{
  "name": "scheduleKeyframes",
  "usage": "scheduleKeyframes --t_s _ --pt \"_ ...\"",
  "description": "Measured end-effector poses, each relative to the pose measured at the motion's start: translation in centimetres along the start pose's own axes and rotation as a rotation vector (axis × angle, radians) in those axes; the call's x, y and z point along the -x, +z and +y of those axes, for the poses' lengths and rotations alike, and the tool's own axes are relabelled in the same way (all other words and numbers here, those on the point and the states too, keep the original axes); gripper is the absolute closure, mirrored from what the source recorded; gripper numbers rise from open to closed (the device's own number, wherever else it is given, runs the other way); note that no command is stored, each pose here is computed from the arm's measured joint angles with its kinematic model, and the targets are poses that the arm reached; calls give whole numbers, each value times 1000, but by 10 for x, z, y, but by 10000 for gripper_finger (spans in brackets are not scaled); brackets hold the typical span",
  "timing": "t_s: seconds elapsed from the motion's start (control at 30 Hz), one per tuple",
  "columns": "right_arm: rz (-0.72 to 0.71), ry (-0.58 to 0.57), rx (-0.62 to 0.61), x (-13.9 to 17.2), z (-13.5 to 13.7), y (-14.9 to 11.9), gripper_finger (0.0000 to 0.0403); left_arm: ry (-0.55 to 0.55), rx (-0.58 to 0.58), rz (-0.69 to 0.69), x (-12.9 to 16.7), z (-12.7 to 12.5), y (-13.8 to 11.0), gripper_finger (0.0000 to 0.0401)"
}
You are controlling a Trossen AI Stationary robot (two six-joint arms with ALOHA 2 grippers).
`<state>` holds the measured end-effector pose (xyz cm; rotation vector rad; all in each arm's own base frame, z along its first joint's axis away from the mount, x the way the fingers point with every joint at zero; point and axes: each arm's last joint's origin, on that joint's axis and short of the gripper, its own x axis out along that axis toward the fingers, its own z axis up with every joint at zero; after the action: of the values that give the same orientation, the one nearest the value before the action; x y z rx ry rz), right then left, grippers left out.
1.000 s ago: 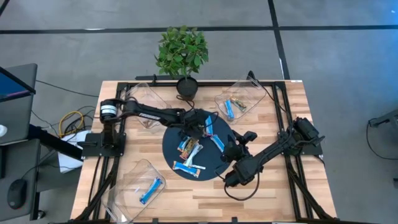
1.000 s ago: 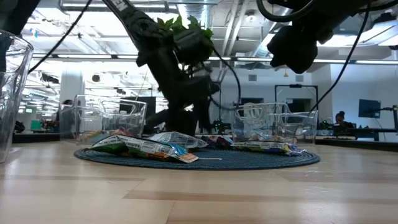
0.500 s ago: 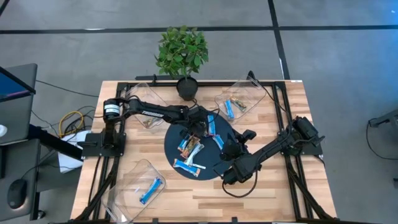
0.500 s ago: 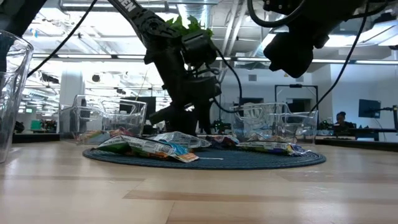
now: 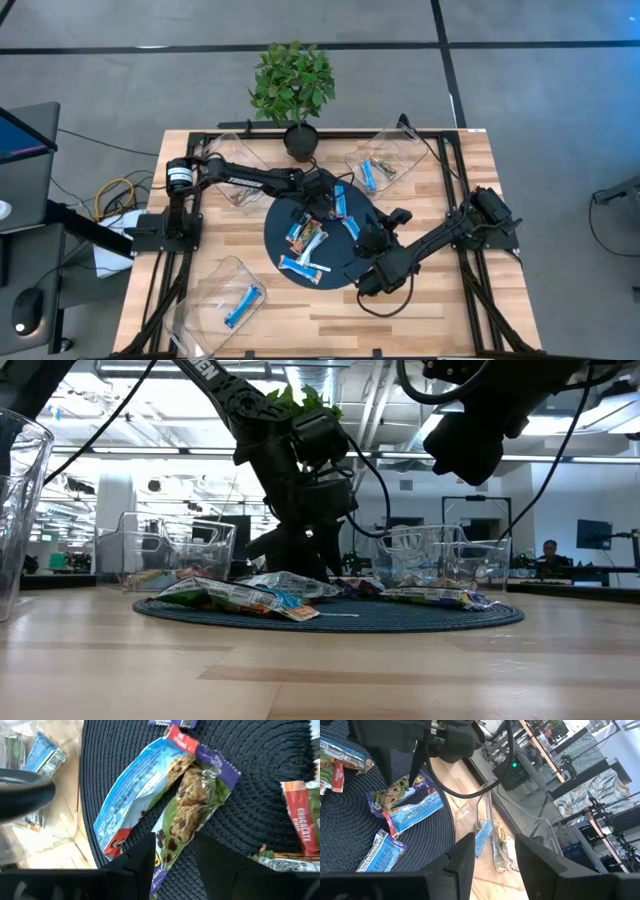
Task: Pick and place Granola Bars by type
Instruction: Put the violet granola bar into the bottom bin
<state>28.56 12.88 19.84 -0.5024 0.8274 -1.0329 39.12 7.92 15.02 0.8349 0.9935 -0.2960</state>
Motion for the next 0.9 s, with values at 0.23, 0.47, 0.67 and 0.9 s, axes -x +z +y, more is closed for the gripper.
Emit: scheduleKeyframes --t_s 0.23,0.47,0.67,0.9 --pt "0 0 -1 0 0 0 269 -16 0 -25 0 0 0 270" --pt "-1 0 -2 0 0 0 269 -14 -3 -10 -20 -5 -2 270" --pt "-3 5 11 0 1 0 269 0 -7 14 -24 -4 -2 270" --pt "-3 5 10 0 1 0 269 -40 23 52 -18 4 2 295"
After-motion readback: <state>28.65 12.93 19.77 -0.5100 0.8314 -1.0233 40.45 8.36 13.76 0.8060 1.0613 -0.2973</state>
